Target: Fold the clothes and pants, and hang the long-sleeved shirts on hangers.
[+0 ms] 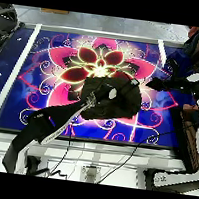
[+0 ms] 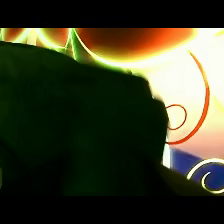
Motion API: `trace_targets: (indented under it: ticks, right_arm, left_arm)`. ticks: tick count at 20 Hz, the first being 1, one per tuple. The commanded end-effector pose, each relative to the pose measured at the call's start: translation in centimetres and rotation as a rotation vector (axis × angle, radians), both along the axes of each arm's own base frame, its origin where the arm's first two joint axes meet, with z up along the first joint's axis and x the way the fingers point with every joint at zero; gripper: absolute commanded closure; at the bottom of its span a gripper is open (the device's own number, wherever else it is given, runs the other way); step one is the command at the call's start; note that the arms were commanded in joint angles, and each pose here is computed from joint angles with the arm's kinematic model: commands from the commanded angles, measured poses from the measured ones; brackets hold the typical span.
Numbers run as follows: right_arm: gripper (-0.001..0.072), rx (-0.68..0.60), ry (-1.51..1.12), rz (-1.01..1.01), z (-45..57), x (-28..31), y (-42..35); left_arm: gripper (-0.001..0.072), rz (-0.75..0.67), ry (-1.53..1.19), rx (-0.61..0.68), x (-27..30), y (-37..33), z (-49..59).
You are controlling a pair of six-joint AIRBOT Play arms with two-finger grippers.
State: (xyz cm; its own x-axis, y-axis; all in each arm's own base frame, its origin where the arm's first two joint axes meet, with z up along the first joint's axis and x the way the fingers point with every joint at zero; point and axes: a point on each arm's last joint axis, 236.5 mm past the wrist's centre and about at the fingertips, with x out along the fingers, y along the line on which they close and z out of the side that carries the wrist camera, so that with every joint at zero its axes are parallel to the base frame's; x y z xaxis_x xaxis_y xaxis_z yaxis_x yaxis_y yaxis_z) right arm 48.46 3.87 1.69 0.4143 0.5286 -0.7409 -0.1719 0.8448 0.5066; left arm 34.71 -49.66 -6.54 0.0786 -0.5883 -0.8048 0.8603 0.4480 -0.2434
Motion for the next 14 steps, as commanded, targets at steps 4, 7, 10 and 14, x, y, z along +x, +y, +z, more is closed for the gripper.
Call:
trace_targets:
  ticks: [4, 7, 10, 14]
  right_arm:
    - [0.0107, -0.076, 0.169, 0.019, -4.0, -2.6, -1.5]
    - [0.0182, -0.128, 0.218, 0.013, -5.0, -3.8, -3.9]
    - [0.0182, -0.096, 0.265, -0.036, -3.6, -5.6, -6.2]
    - [0.0273, -0.011, 0.318, -0.11, -0.8, -9.7, -7.7]
  left_arm:
    - [0.0695, -0.133, 0.211, 0.102, -7.5, 1.6, 1.2]
    - [0.0695, -0.082, 0.036, 0.145, -3.8, 4.4, 5.6]
    - [0.0694, -0.034, -0.108, 0.187, -1.0, 8.3, 10.8]
    - [0.0693, 0.028, -0.179, 0.118, 0.3, 11.0, 16.9]
